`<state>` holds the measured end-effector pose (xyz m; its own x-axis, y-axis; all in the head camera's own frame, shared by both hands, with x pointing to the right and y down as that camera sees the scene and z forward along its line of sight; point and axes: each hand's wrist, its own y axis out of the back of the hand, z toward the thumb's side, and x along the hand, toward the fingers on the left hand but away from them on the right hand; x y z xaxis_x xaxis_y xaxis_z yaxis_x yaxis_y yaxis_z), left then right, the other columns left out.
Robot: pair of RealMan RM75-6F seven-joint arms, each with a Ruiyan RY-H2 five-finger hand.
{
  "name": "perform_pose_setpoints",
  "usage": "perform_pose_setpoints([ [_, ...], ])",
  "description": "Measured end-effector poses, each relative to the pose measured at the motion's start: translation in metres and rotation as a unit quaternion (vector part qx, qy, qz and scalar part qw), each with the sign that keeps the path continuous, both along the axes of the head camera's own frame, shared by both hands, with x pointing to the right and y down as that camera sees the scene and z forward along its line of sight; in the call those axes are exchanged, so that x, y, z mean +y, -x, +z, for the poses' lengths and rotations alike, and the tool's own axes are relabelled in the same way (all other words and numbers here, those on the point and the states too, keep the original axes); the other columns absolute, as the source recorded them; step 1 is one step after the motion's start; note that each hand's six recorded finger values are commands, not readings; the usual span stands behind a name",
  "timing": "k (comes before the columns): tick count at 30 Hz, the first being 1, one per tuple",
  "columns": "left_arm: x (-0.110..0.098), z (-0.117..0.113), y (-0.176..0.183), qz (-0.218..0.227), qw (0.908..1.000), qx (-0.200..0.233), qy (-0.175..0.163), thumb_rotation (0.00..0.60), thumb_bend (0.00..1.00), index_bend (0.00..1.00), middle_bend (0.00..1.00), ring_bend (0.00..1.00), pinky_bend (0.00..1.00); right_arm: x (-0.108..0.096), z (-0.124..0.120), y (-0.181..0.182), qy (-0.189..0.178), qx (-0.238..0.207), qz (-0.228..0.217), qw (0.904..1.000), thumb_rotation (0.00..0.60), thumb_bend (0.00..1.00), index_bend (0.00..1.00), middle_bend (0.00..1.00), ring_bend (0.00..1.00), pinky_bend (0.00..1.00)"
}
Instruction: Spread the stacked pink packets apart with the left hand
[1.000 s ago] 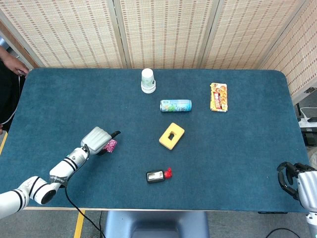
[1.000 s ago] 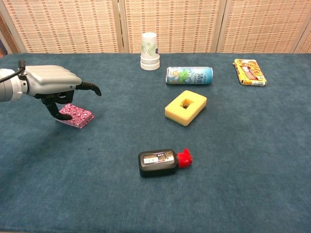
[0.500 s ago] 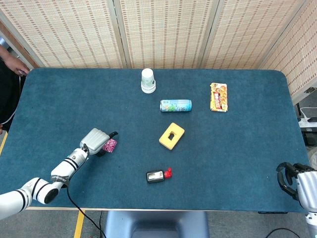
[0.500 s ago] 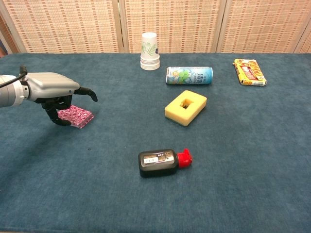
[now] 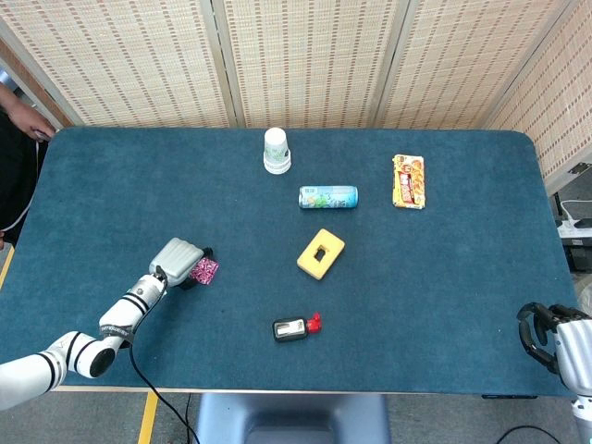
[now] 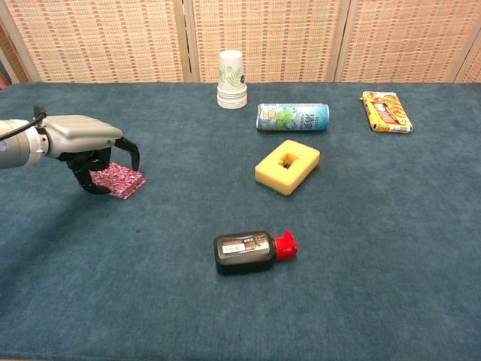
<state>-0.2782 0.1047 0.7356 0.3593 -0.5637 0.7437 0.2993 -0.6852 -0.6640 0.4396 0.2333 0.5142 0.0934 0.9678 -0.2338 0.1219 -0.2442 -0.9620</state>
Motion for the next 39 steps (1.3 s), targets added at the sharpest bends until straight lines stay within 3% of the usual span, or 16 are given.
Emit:
perform_pose_setpoints([
  [21, -0.002, 0.006, 0.007, -0.014, 0.9995, -0.026, -0.006, 0.6, 0.28, 0.24, 0.95, 0.96, 0.96, 0.001, -0.001, -0.001, 0.002, 0.001, -0.001, 1.0, 0.6, 0.55, 0.89, 0.82, 0.63, 0.7],
  [25, -0.002, 0.006, 0.007, -0.013, 0.9994, -0.03, -0.008, 0.6, 0.28, 0.33, 0.96, 0.97, 0.96, 0.001, -0.001, 0.0, 0.003, 0.0, -0.001, 1.0, 0.6, 0.55, 0.89, 0.82, 0.63, 0.7],
  [30, -0.003, 0.005, 0.008, -0.014, 0.9992, -0.033, -0.018, 0.6, 0.28, 0.53, 0.97, 0.98, 0.97, 0.002, 0.0, 0.0, 0.004, 0.0, -0.002, 1.0, 0.6, 0.55, 0.89, 0.82, 0.63, 0.7],
  [39, -0.005, -0.003, 0.014, -0.02, 0.9989, -0.03, -0.031, 0.6, 0.27, 0.65, 0.98, 0.98, 0.98, 0.001, 0.001, 0.0, 0.007, 0.002, -0.003, 1.0, 0.6, 0.55, 0.89, 0.82, 0.63, 0.7],
])
